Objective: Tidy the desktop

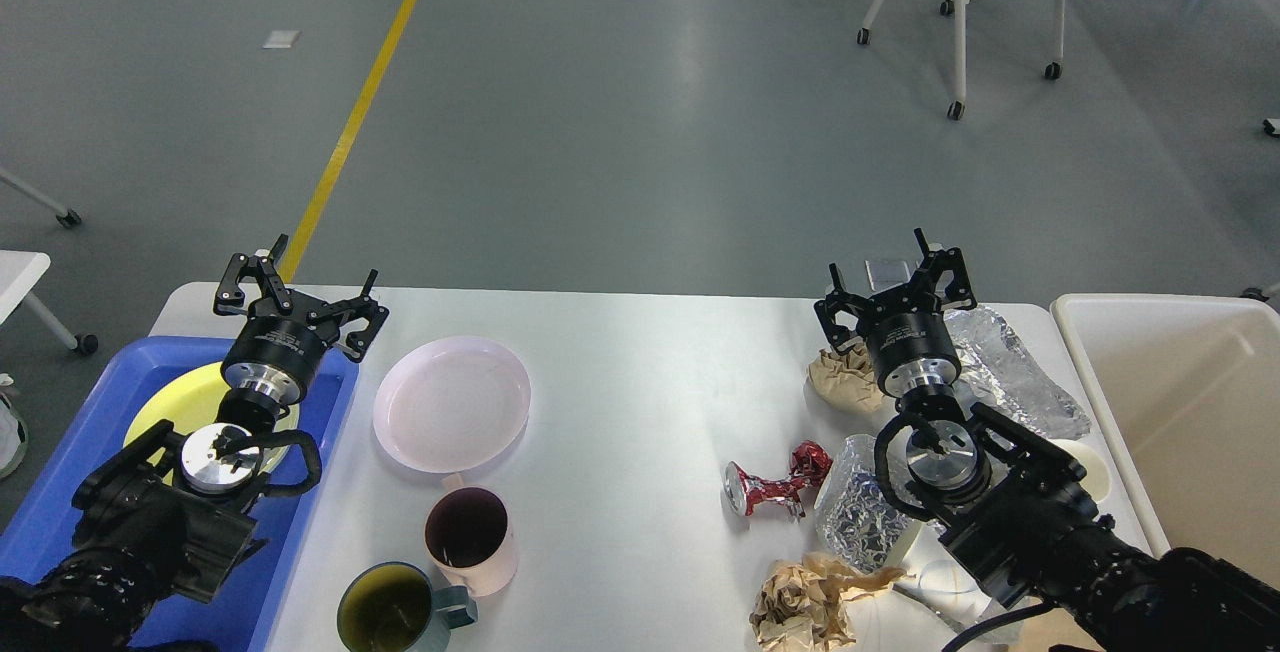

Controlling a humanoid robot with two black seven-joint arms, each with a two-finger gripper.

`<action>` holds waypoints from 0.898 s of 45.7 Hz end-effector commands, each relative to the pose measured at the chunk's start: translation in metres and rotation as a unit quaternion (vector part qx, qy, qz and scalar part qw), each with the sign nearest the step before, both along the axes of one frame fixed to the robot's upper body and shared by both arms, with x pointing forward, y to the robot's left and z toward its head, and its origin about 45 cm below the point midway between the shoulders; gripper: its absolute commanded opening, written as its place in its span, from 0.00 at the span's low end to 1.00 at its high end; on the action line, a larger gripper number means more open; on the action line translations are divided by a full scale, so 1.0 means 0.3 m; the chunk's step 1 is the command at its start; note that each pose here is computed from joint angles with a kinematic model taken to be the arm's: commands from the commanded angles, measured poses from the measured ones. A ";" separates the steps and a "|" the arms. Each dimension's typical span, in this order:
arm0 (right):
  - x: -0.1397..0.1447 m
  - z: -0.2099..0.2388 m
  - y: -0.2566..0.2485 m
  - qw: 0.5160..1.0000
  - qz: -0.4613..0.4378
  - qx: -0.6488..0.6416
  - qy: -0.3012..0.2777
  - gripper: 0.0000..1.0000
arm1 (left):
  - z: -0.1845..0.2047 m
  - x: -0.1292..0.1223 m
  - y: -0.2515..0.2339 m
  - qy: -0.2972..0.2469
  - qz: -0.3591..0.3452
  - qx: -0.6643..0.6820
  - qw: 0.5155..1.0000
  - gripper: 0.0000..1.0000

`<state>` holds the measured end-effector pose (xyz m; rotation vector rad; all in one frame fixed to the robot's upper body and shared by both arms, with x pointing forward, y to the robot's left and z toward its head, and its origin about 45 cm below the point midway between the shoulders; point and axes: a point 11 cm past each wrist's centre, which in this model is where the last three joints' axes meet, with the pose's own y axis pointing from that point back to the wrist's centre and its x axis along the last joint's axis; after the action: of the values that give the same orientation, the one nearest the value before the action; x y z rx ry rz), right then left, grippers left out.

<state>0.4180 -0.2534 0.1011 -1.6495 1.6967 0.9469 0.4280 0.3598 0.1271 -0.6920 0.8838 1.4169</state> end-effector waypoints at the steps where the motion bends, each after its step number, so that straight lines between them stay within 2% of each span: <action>1: 0.000 0.000 0.000 1.000 0.000 0.000 0.000 1.00 | 0.052 0.055 0.025 0.039 -0.024 0.095 0.994 1.00; 9: 0.000 -0.001 -0.001 1.000 -0.001 0.000 0.000 1.00 | 0.190 0.171 -0.064 0.035 -0.102 0.228 0.968 1.00; 16: 0.000 0.000 0.001 1.000 0.000 0.000 0.000 1.00 | 0.359 0.256 -0.093 0.014 -0.168 0.376 0.911 1.00; 21: 0.000 0.000 0.001 1.000 0.000 0.000 0.000 1.00 | 0.458 0.303 -0.159 0.002 -0.229 0.500 0.835 1.00; 29: 0.000 0.000 0.001 1.000 0.001 0.000 0.000 1.00 | 0.525 0.325 -0.183 0.017 -0.298 0.665 0.685 1.00; 37: 0.000 0.000 0.001 1.000 0.001 0.000 0.000 1.00 | 0.618 0.350 -0.296 0.000 -0.356 0.745 0.564 1.00; 41: 0.000 0.000 0.001 1.000 0.001 0.000 0.000 1.00 | 0.661 0.350 -0.332 -0.005 -0.383 0.760 0.526 1.00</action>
<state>0.4180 -0.2531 0.1010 -1.6501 1.6961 0.9482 0.5321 0.2735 0.3082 0.8988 -0.2711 0.9056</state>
